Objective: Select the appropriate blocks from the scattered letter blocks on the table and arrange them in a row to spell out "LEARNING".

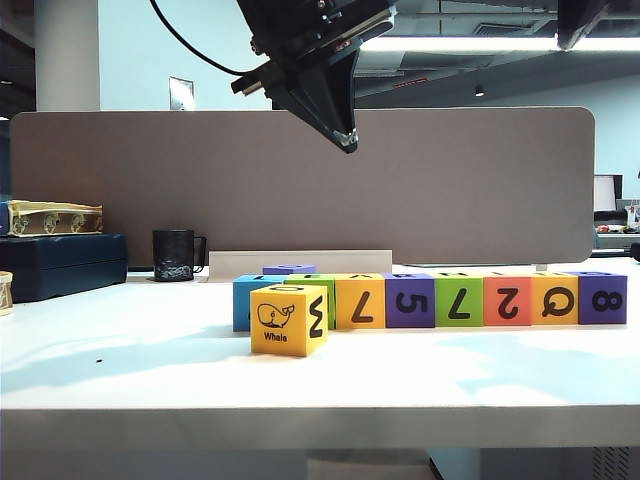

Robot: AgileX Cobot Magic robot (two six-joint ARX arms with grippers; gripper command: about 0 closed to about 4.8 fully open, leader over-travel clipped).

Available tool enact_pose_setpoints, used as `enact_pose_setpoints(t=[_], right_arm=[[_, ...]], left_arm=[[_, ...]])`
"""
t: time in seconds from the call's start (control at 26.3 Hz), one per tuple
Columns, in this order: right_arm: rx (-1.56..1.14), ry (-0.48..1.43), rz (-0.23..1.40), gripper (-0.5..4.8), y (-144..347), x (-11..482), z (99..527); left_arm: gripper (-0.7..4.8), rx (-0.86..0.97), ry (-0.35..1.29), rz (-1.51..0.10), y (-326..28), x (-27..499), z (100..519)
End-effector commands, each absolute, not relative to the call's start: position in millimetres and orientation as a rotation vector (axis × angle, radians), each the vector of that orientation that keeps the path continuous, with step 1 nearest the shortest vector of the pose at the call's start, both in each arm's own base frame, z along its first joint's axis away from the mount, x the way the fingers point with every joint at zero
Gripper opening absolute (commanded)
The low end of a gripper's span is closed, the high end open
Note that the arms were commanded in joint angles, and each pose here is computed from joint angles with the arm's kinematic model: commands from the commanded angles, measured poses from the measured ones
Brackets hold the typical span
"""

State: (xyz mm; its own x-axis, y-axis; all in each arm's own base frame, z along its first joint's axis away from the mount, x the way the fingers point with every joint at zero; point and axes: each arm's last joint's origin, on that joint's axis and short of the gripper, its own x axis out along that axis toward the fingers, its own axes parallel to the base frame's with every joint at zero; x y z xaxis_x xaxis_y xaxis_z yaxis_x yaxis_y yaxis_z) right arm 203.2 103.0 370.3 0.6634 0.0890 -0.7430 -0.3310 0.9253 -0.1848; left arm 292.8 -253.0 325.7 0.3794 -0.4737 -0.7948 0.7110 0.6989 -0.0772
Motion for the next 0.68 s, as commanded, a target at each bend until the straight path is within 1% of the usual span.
enact_pose_setpoints(t=[0.04,0.08,0.23,0.38,0.49,0.61,0.68], right_arm=[[-0.324,0.767,0.244,-0.01,101,200,377],[-0.316,0.749,0.241,-0.01,99,199,378],[-0.196,0.561,0.197,-0.01,86,190,386],[-0.145,0.462,0.146,-0.01,68,177,383],[-0.092,0.394,0.088,-0.01,52,165,373],[-0.011,0.274,-0.026,-0.01,27,145,344],[0.007,0.234,-0.058,-0.01,21,139,329]], left_arm=[[-0.06,0.291,0.89,-0.773,-253,292,329],[-0.06,0.291,0.888,-0.773,-253,292,329],[-0.06,0.291,0.888,-0.773,-253,292,329],[-0.06,0.291,0.888,-0.773,-253,292,329],[-0.06,0.291,0.887,-0.773,-253,292,329],[-0.06,0.291,0.887,-0.773,-253,292,329],[-0.06,0.29,0.884,-0.774,-253,293,329]])
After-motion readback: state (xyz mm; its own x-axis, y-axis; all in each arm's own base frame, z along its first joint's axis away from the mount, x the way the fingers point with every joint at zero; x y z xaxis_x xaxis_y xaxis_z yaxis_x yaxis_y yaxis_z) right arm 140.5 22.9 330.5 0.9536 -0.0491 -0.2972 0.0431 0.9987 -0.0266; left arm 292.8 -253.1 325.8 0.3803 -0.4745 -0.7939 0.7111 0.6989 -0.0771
